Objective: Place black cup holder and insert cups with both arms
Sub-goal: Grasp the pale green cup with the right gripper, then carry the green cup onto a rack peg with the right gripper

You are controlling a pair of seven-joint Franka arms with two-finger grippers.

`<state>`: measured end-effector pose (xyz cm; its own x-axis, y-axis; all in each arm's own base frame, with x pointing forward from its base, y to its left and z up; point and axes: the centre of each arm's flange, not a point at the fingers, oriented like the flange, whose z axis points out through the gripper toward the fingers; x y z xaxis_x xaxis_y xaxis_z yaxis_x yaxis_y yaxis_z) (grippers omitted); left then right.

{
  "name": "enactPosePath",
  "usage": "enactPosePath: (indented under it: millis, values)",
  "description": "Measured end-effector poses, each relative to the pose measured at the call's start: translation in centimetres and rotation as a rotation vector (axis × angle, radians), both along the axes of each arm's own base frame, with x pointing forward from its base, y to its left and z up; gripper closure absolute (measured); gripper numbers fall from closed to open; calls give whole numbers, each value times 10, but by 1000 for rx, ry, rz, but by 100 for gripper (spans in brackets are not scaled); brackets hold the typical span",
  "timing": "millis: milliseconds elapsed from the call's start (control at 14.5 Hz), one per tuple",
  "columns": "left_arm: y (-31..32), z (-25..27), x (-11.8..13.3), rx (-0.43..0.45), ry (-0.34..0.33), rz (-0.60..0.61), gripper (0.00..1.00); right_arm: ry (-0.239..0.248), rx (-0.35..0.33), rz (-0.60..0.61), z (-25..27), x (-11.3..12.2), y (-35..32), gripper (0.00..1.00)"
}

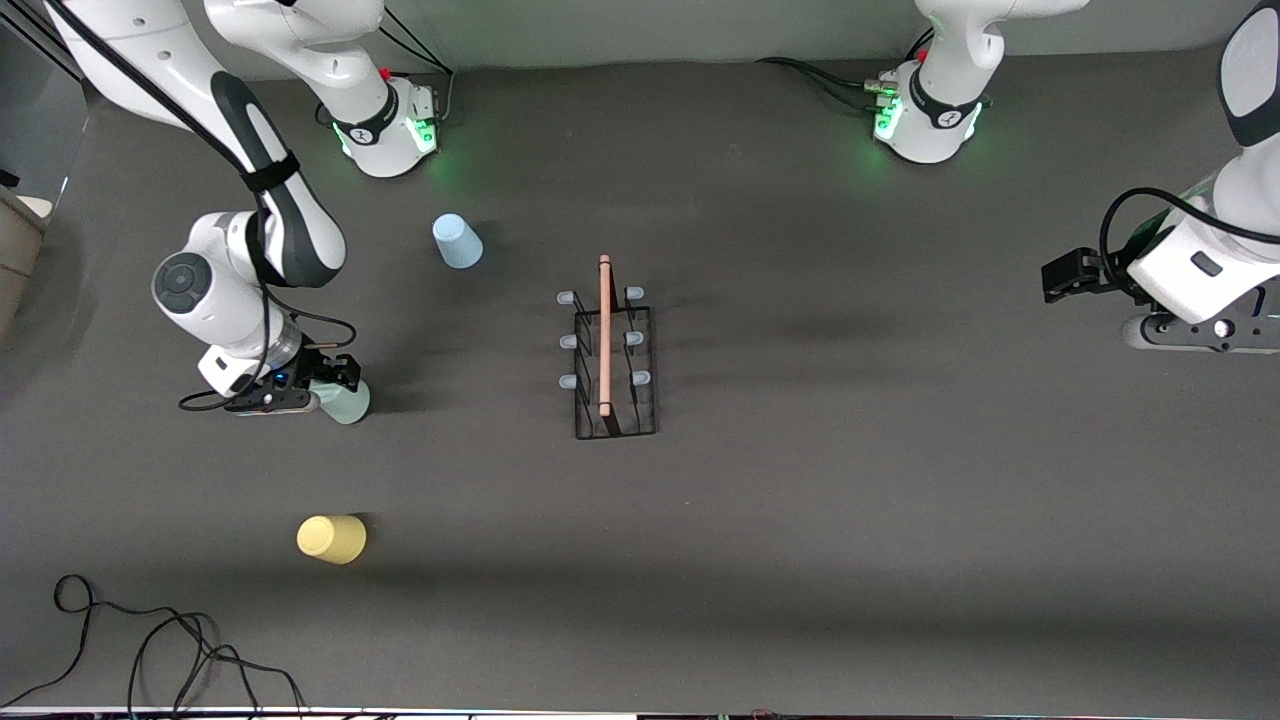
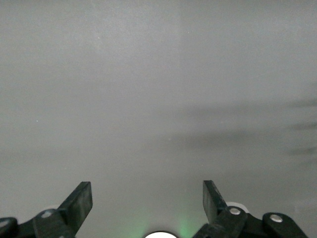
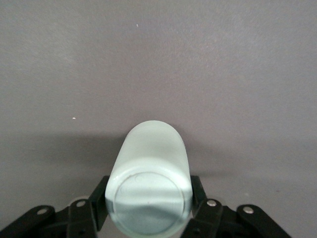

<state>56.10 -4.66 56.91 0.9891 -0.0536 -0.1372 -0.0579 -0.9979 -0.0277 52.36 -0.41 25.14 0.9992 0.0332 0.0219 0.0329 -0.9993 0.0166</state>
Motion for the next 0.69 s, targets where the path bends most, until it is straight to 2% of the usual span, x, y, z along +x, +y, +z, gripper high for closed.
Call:
enactPosePath:
  millis: [207,345,483,690]
  values:
    - [0,0,0,0,2,0,0,74,8,6,82,23,5,33]
    - [0,0,0,0,2,0,0,97,11,27,143,31,23,33]
    - [0,0,0,0,3,0,0,106,11,5,183,24,58,33]
    - [-1,-1,-2,1,13,-1,0,114,-4,-81,206,-5,147,33]
